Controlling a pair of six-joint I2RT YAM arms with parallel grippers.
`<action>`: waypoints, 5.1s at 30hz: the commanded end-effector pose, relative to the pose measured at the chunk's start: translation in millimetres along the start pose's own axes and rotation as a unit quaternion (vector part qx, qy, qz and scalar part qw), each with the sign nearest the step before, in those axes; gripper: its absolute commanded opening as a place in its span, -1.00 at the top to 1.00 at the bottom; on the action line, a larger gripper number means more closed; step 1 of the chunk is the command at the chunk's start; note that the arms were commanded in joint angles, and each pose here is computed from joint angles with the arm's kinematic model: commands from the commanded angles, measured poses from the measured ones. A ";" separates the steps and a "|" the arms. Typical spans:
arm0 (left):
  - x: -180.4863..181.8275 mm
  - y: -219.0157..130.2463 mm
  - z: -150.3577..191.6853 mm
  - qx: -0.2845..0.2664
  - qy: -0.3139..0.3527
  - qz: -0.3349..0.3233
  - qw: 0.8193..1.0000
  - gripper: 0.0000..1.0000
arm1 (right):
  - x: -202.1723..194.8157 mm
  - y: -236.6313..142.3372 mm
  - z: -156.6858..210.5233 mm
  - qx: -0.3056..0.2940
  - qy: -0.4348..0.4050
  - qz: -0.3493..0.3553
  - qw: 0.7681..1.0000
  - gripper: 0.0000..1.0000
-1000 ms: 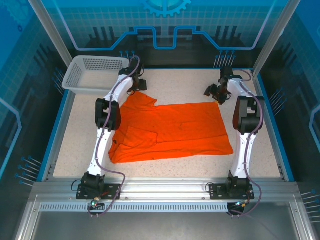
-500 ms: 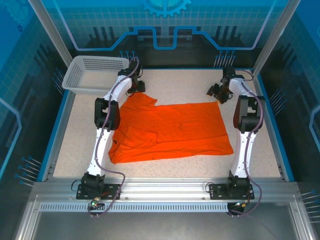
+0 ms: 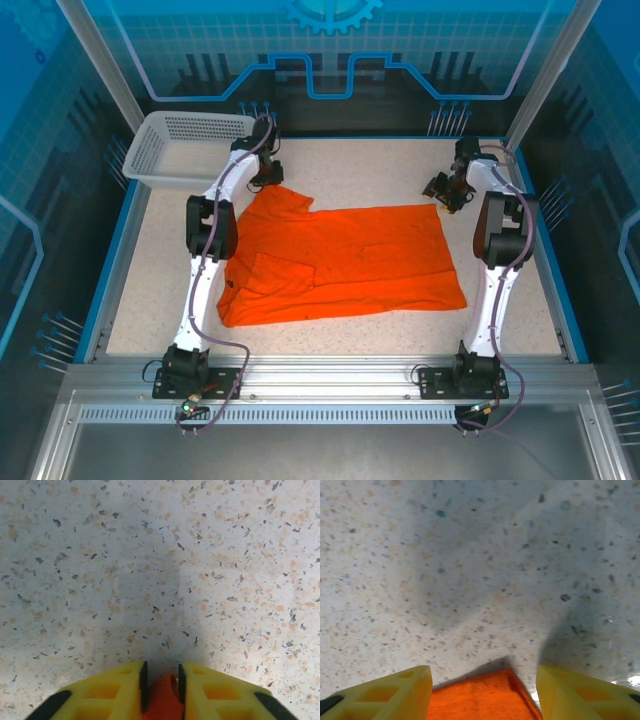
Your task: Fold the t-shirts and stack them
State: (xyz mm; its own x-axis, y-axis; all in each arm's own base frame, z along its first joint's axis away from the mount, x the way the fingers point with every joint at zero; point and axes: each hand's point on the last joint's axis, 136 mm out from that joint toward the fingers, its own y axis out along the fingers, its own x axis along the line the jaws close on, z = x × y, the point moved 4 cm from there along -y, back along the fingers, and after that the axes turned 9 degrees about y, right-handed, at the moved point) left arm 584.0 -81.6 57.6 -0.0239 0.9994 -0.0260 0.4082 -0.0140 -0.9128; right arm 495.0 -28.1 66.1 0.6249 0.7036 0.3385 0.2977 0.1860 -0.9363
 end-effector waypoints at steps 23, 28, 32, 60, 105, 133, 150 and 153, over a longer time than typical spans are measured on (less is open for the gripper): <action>-35.3 -25.7 -7.9 -0.022 0.026 0.046 0.998 1.00 | -9.6 20.3 15.2 0.033 -0.003 0.065 0.997 0.51; -37.3 -33.8 -13.0 -0.035 0.025 0.046 0.998 1.00 | -5.8 20.3 16.0 0.033 -0.004 0.063 0.997 0.71; -37.8 -39.4 -17.0 -0.046 0.025 0.045 0.998 1.00 | -1.7 18.5 14.4 0.031 -0.007 0.059 0.998 0.84; -33.5 -191.4 82.0 -0.179 0.073 0.064 0.979 1.00 | -20.3 -116.3 88.1 -0.051 -0.109 -0.055 0.991 1.00; 44.9 -199.2 218.9 0.032 -0.228 0.044 0.972 -0.54 | -56.8 -88.5 141.2 0.034 -0.035 -0.065 0.997 0.15; 73.8 -122.4 186.5 0.053 -0.200 0.043 0.977 1.00 | -55.3 -9.0 121.3 0.097 -0.023 0.056 0.993 0.31; 126.1 -126.0 193.7 0.050 -0.291 -0.064 0.953 0.23 | -44.9 -22.6 92.2 0.073 0.013 -0.006 0.997 -0.06; 127.1 -147.8 184.7 0.027 -0.297 -0.066 0.952 0.02 | -20.5 -46.3 92.8 0.044 -0.011 -0.068 0.997 -0.19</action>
State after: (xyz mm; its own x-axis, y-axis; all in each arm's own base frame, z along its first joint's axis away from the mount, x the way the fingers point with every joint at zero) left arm 353.5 32.9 88.9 -0.5586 0.8177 -0.1392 0.2998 0.0425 -0.9530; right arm 393.8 9.4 66.7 0.6191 0.6895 0.3759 0.2103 0.3157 -0.9253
